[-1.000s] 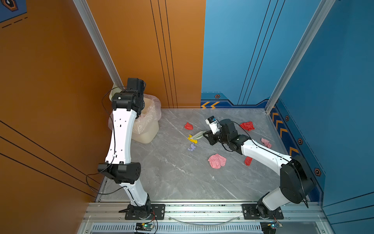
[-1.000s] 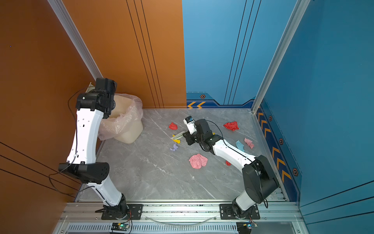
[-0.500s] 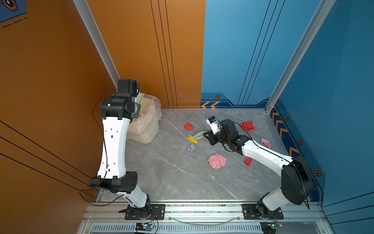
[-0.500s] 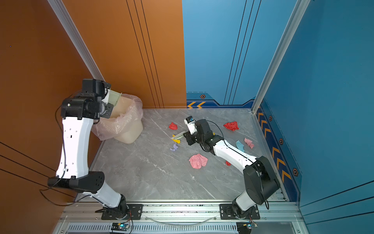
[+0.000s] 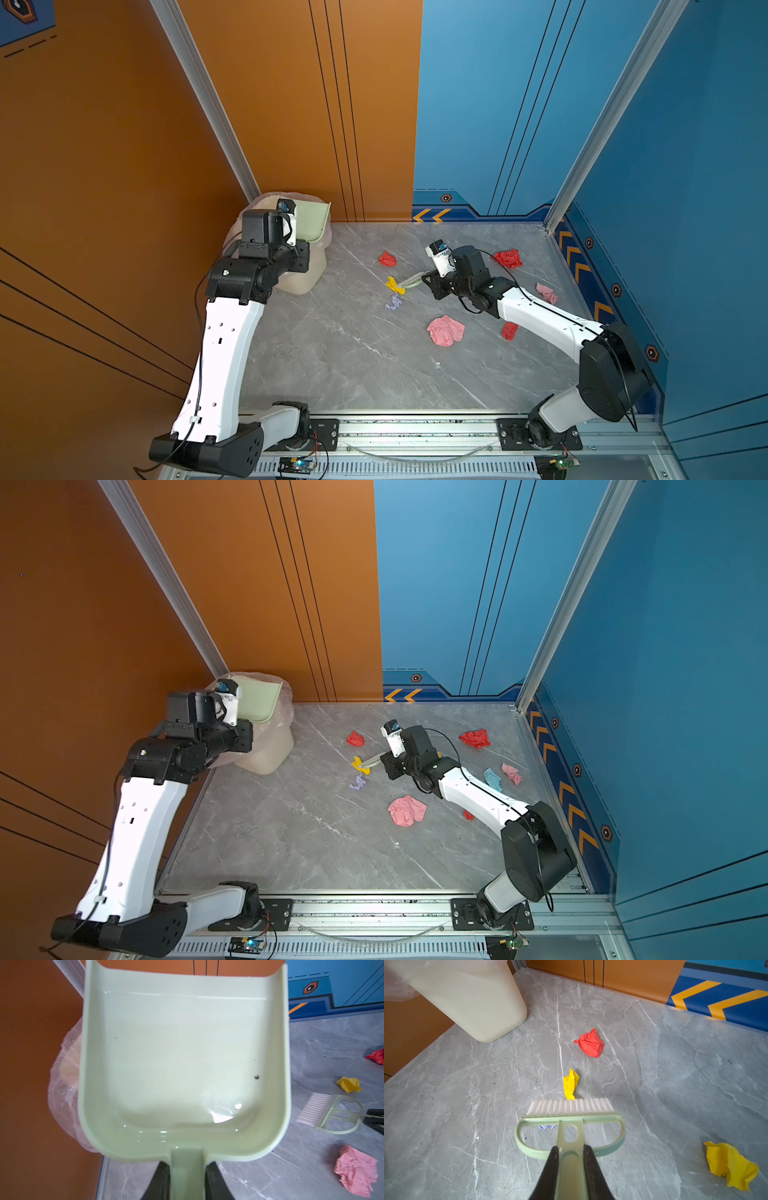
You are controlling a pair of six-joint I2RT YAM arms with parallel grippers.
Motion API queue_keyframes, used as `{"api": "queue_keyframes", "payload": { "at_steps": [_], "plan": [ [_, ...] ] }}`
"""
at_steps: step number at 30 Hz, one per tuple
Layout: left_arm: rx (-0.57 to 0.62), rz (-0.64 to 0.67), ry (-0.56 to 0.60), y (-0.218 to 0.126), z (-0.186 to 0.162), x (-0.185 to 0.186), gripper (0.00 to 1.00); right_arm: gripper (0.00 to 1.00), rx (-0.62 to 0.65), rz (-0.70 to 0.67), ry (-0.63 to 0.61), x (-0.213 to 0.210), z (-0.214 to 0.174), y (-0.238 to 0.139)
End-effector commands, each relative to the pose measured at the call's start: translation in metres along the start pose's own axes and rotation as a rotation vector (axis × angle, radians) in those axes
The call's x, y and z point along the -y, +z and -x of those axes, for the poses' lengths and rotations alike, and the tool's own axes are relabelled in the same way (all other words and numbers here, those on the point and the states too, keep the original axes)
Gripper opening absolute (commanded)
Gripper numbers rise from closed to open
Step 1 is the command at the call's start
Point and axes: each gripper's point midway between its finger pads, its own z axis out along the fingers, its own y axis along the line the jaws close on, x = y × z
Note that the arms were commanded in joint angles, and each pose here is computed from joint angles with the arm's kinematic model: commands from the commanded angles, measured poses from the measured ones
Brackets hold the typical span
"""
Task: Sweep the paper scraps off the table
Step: 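Lower the empty dustpan to the table beside the purple scrap with the left gripper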
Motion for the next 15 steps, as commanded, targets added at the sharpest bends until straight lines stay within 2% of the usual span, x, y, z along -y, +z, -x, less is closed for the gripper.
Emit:
{"api": "queue_keyframes", "payload": {
  "at_steps": [1,8,15],
  "plan": [
    [0.036,-0.094,-0.063,0.006,-0.002,0.021,0.00,0.00,0.002,-0.039,-0.009,0.000,0.008,-0.013],
    [-0.012,-0.185,-0.123,0.031,-0.046,0.052,0.00,0.00,-0.025,-0.080,-0.007,0.002,-0.001,-0.010],
    [-0.109,-0.208,-0.108,0.051,-0.088,0.072,0.00,0.00,-0.021,-0.083,-0.015,-0.006,0.002,-0.007]
  ]
}}
